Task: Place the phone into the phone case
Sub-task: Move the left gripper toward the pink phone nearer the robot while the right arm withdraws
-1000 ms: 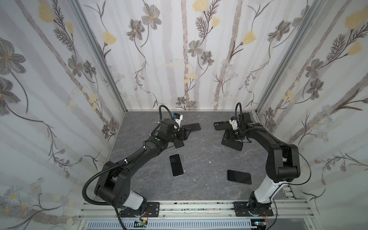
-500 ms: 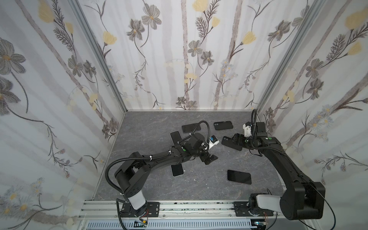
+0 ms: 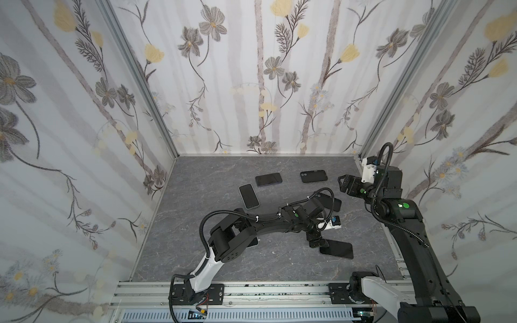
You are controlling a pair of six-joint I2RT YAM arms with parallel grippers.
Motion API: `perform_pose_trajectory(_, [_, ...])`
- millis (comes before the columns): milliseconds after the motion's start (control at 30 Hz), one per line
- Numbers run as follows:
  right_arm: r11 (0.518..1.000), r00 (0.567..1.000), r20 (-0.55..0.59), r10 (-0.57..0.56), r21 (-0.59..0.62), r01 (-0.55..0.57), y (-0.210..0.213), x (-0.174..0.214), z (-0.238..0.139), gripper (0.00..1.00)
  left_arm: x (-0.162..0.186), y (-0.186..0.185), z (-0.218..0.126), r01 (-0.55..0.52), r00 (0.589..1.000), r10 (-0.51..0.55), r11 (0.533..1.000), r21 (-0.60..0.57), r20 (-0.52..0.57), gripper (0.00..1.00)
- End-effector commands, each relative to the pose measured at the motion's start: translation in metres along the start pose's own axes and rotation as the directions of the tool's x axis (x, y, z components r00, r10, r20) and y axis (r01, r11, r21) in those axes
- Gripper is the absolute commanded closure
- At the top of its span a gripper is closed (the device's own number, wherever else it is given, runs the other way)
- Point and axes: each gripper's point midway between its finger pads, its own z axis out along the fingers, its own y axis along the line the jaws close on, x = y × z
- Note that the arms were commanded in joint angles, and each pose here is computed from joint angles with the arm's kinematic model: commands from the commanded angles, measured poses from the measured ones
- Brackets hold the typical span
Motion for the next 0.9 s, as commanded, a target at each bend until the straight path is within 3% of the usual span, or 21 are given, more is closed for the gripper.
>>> perform_pose_trajectory(0, [0.999, 0.997, 0.063, -0.039, 0.03, 0.037, -0.003, -0.014, -0.016, 0.11, 0.008, -0.014, 0.013, -0.039, 0.998, 0.041, 0.998, 0.047, -0.045, 0.0])
perform_pose_trajectory(167, [0.996, 0.99, 0.118, -0.08, 0.049, 0.074, -0.003, -0.023, -0.035, 0.09, 0.006, -0.022, 0.033, -0.029, 0.998, 0.032, 0.998, 0.06, -0.052, 0.0])
perform_pose_trajectory(500, [0.994, 0.986, 0.124, -0.107, 0.047, 0.102, -0.004, -0.015, -0.044, 0.09, 0.016, -0.022, 0.061, 0.007, 0.993, -0.001, 0.999, 0.053, -0.116, 0.02])
perform_pose_trajectory(700, [0.993, 0.985, 0.128, -0.116, 0.053, 0.11, -0.006, -0.009, -0.048, 0.08, 0.029, -0.025, 0.072, -0.016, 0.985, 0.024, 0.999, 0.051, -0.171, 0.07])
perform_pose_trajectory(867, [0.991, 0.983, 0.135, -0.124, 0.057, 0.117, -0.006, -0.008, -0.05, 0.08, 0.047, -0.027, 0.077, -0.058, 0.963, 0.067, 0.997, 0.042, -0.261, 0.17])
